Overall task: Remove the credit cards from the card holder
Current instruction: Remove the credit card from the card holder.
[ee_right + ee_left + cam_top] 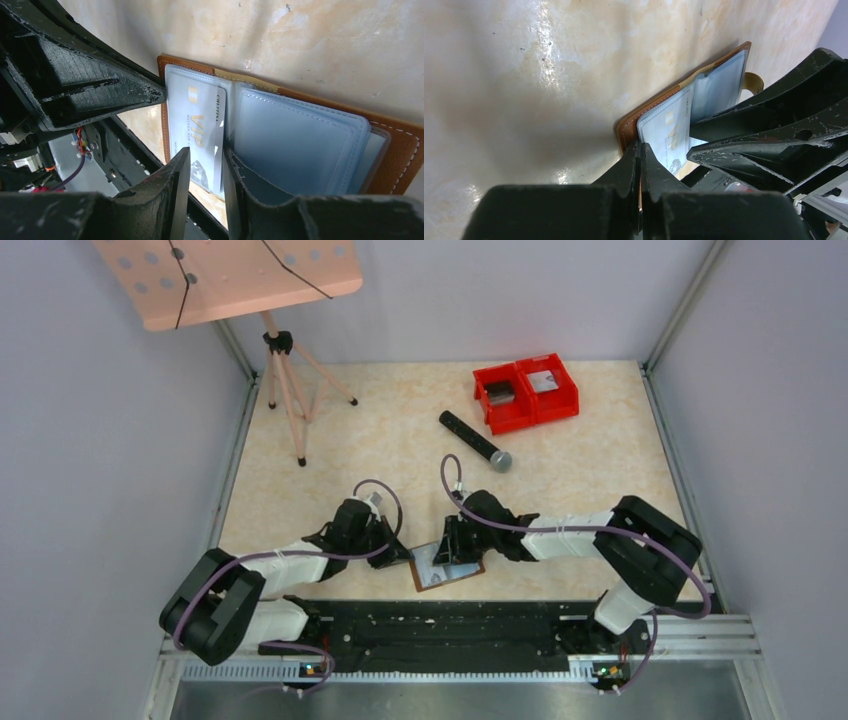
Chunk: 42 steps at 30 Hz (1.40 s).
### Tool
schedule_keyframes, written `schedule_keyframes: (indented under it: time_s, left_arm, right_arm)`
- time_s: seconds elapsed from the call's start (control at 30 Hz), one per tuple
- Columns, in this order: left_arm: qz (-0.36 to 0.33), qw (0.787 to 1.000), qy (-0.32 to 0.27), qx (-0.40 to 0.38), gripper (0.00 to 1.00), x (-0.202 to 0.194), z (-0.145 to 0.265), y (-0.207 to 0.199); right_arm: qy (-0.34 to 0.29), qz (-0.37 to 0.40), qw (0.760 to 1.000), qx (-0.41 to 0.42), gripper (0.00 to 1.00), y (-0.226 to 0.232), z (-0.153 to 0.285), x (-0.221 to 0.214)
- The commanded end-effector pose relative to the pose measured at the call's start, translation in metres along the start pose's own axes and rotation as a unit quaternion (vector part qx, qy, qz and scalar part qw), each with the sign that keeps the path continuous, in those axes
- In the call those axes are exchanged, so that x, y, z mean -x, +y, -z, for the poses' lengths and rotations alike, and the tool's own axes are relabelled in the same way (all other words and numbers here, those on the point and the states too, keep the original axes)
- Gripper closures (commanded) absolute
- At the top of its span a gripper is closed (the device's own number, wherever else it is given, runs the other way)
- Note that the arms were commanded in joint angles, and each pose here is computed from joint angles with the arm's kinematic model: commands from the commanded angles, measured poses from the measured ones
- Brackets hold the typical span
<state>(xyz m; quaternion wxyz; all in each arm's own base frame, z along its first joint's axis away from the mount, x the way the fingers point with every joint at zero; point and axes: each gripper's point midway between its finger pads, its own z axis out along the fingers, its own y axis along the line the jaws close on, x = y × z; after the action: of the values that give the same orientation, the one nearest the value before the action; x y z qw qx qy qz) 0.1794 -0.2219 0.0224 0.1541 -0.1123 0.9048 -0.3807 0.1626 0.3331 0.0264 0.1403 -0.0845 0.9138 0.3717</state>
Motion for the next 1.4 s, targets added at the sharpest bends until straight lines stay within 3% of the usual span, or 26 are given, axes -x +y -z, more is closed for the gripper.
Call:
schedule_keyframes:
  time_s: [0.0,0.1,0.3,0.6,1.37]
  left_arm:
    - [0.000,1.000,0.009,0.015,1.00,-0.003,-0.004,0.006]
    - [-0.001,1.000,0.011,0.017,1.00,-0.004,-0.004,0.006]
    - [0.001,1.000,0.014,0.024,1.00,-0.005,-0.004,0.009]
    - [-0.001,0.999,0.019,0.027,1.00,-0.005,-0.006,0.008]
    - [-0.006,0.998,0.019,0.061,1.00,-0.002,-0.006,0.016]
  right_arm:
    - [-0.001,-0.007,1.000,0.012,0.70,-0.002,-0.004,-0.002]
    - [-0.002,-0.010,1.000,0.015,0.72,-0.004,-0.004,-0.002]
    - [-0.010,-0.016,0.999,0.049,0.87,-0.001,0.000,0.001]
    - [-0.018,-0.003,0.997,0.076,1.00,0.011,0.005,0.006]
    - [-0.038,-0.025,0.996,0.081,1.00,-0.002,0.024,0.014]
